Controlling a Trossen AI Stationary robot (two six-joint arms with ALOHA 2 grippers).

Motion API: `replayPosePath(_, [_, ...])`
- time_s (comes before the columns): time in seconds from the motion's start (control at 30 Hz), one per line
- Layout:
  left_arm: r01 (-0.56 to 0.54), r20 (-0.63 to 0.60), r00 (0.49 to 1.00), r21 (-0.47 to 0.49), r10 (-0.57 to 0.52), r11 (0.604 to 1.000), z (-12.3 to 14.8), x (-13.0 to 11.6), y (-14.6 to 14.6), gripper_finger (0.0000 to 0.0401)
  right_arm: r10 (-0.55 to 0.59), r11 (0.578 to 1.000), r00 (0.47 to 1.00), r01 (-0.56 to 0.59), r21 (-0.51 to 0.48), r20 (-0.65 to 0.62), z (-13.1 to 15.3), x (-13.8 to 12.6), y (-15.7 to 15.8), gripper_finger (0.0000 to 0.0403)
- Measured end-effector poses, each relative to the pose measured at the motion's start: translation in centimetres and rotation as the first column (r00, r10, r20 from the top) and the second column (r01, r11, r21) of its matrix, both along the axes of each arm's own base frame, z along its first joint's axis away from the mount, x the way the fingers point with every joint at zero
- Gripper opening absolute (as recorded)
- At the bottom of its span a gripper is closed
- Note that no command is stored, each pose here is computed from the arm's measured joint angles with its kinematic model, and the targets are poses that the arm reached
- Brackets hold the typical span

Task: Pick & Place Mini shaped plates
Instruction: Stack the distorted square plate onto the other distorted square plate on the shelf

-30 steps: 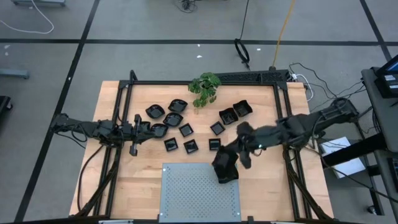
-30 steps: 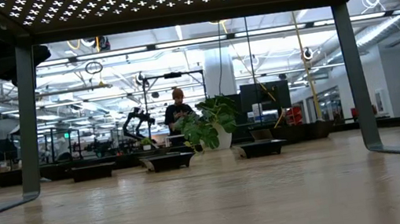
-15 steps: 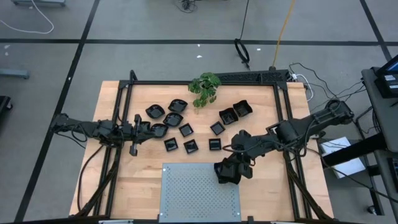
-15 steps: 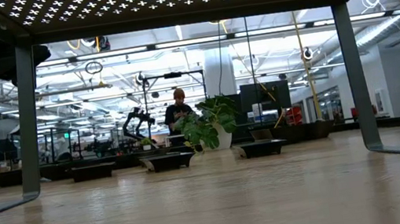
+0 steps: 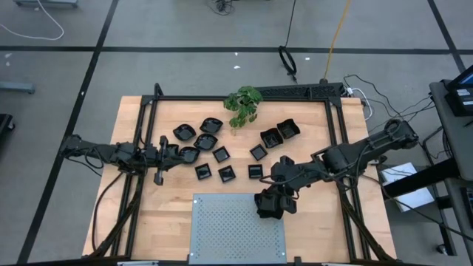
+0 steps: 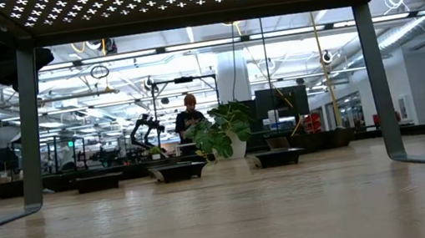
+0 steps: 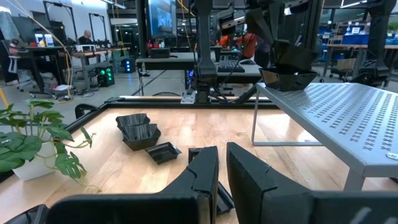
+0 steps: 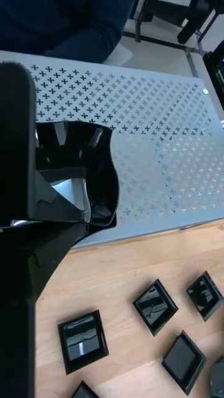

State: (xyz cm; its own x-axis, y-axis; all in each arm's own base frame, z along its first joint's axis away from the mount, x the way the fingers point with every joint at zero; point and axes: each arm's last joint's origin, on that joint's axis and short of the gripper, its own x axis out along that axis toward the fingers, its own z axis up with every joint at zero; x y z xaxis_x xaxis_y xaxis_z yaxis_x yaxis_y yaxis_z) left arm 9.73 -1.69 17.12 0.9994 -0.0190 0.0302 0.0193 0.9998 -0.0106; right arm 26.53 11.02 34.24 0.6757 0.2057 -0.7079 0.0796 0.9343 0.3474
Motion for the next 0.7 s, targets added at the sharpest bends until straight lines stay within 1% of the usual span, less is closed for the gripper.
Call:
replayPosePath(0.6, [0.0,0.0,1.0,0.0,0.0,1.0,0.0,0.0,0.0,0.0035,0.001,1.0,1.0,-0.001,-0.001,-0.003,-0.04,-0.03,-0.01,0.0])
replayPosePath(0.7, [0.0,0.0,1.0,0.0,0.0,1.0,0.0,0.0,0.0,0.0035,0.016,1.0,1.0,-0.016,-0.015,0.001,-0.04,-0.03,-0.01,0.0])
